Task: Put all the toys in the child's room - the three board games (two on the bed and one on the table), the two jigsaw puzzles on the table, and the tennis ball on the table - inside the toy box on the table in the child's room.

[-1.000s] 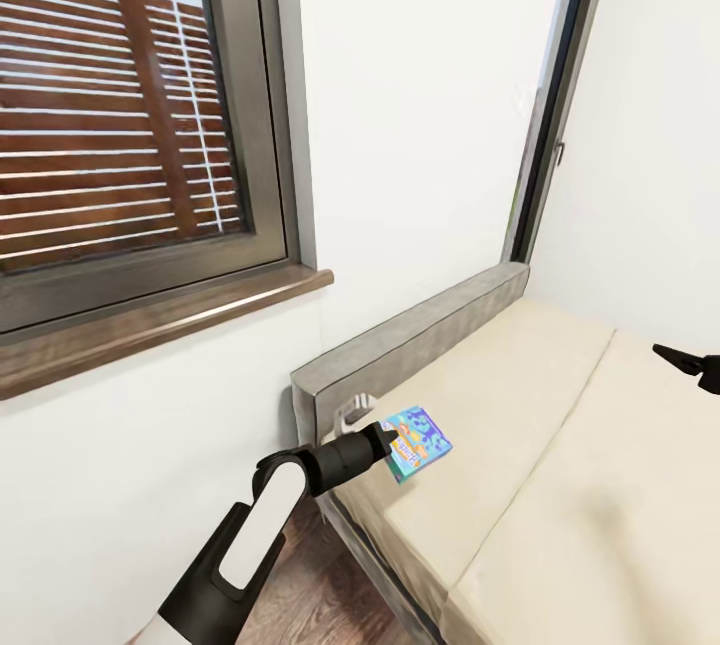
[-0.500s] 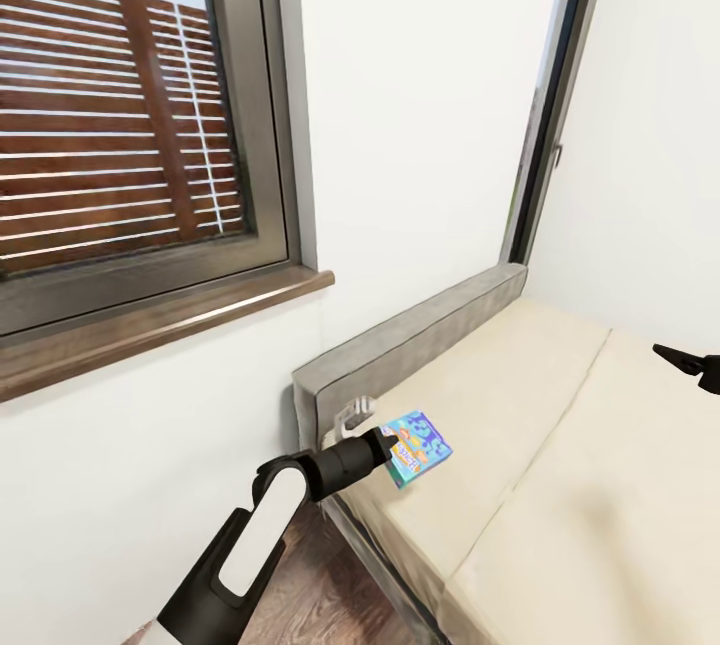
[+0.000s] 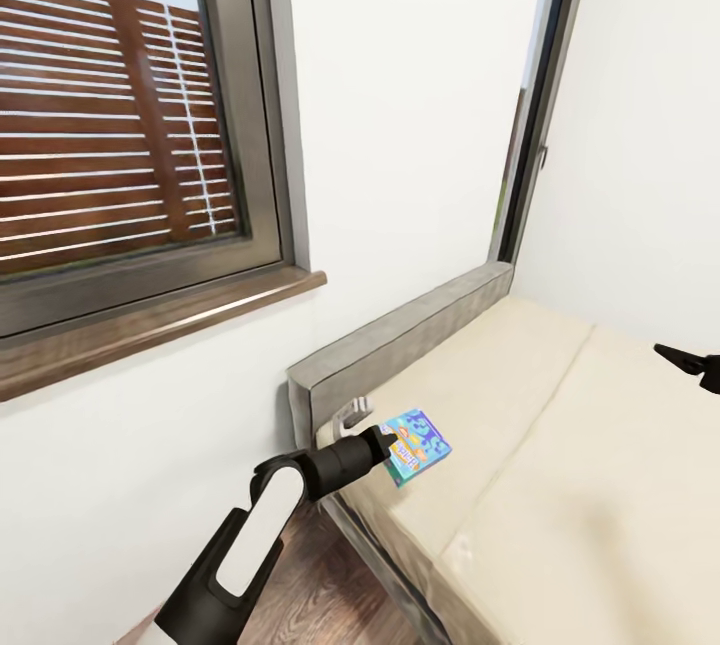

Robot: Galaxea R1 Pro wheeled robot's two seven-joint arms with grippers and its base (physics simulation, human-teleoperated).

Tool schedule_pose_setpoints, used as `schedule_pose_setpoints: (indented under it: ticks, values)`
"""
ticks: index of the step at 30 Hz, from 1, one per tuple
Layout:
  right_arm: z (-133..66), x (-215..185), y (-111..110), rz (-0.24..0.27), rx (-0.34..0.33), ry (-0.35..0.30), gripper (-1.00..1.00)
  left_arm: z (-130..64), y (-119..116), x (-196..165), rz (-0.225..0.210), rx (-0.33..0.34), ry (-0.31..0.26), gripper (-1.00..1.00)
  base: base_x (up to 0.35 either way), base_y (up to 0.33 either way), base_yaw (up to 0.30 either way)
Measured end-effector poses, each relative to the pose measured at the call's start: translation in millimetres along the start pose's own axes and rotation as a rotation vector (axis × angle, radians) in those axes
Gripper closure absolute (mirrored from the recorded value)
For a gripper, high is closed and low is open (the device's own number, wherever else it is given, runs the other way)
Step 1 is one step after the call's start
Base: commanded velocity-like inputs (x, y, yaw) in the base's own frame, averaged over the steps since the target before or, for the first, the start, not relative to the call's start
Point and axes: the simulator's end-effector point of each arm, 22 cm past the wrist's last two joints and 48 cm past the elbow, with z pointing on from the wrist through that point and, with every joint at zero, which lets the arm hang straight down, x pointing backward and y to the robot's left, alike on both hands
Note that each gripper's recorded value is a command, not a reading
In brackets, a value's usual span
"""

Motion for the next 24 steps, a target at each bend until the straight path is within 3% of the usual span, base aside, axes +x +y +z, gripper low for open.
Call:
schedule_pose_setpoints:
  ticks: [9,24]
  values:
    - [-1.1,-21.0,2.5,0.000,0.005,-0.002,-1.00,-11.0,-6.0,-27.9,-0.065,0.007,-0.028,1.00,-0.001,0.000,-0.283]
    - [-2.8,-54.3,8.2,0.000,0.009,-0.005,-1.00,-6.9,-40.6,-22.3,-0.014,0.008,0.026,1.00,0.000,0.000,-0.297]
